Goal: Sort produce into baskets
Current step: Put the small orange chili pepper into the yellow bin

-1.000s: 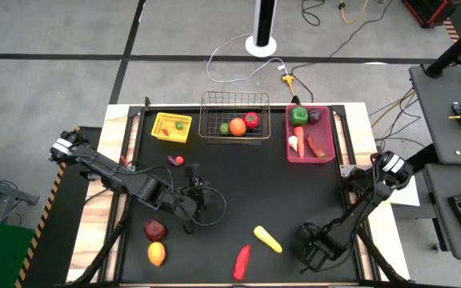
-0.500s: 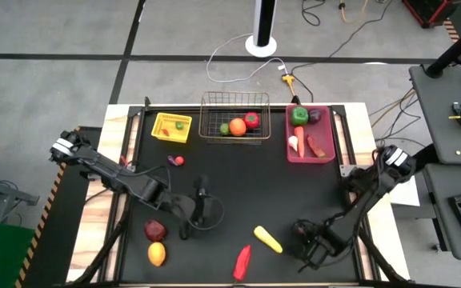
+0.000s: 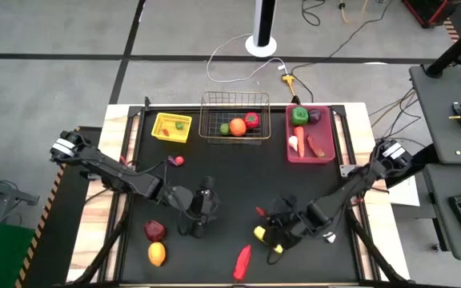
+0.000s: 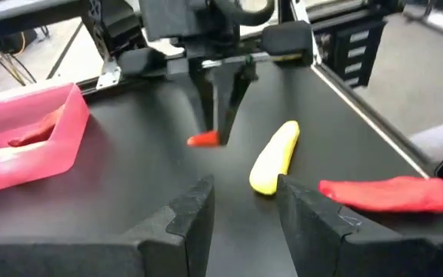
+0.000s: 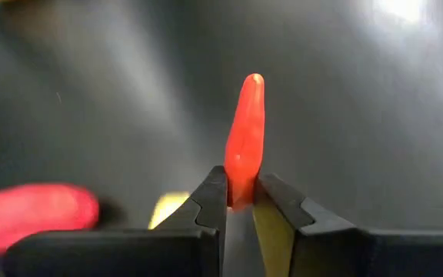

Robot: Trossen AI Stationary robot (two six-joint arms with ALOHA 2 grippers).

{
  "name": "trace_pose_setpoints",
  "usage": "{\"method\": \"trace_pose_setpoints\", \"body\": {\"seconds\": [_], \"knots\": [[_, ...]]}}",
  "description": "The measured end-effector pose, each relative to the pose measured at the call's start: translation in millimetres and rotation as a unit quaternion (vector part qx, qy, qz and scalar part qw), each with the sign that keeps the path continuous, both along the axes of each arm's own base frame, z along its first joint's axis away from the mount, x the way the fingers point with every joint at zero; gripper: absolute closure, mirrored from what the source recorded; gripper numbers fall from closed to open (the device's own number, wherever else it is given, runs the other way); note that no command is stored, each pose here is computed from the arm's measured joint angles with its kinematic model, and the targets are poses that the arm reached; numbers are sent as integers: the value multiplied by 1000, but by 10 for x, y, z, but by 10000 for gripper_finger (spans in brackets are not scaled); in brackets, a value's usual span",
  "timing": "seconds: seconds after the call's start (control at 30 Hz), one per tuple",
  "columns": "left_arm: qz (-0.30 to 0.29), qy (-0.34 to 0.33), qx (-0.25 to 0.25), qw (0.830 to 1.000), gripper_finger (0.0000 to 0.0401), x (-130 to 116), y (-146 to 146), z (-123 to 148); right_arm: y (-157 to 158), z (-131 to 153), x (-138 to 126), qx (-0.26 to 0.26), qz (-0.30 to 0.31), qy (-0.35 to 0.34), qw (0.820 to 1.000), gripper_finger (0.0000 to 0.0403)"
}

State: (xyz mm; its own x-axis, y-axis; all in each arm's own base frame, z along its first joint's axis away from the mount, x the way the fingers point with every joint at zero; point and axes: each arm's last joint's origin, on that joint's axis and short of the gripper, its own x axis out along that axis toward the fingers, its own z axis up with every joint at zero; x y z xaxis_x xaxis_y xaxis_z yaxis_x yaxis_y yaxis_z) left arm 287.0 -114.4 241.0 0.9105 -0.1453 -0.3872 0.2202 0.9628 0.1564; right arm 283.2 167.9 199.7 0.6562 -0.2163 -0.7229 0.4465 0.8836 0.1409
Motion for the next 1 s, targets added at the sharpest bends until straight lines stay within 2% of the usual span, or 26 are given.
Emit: {"method": "trace_pose_setpoints", "body": {"seconds": [0.1,0.3,0.47,0.63,0.8,1.0], "knots": [[6,-14,-16,1000,276,-6,29,-47,-50,79,144,-60,42,-47,996,360],[17,-37,-31,999,276,-21,68,-104,-152,267,395,-138,117,-127,975,360],[72,-47,-41,995,276,2,136,-89,-174,340,464,-182,168,-150,957,360],[63,-68,-55,994,276,18,127,-39,-203,356,488,-204,183,-151,950,360],[16,-72,-69,995,276,25,102,-23,-248,363,512,-215,183,-151,948,360],[36,-84,-76,993,276,42,133,-3,-251,374,523,-225,200,-153,941,360]]}}
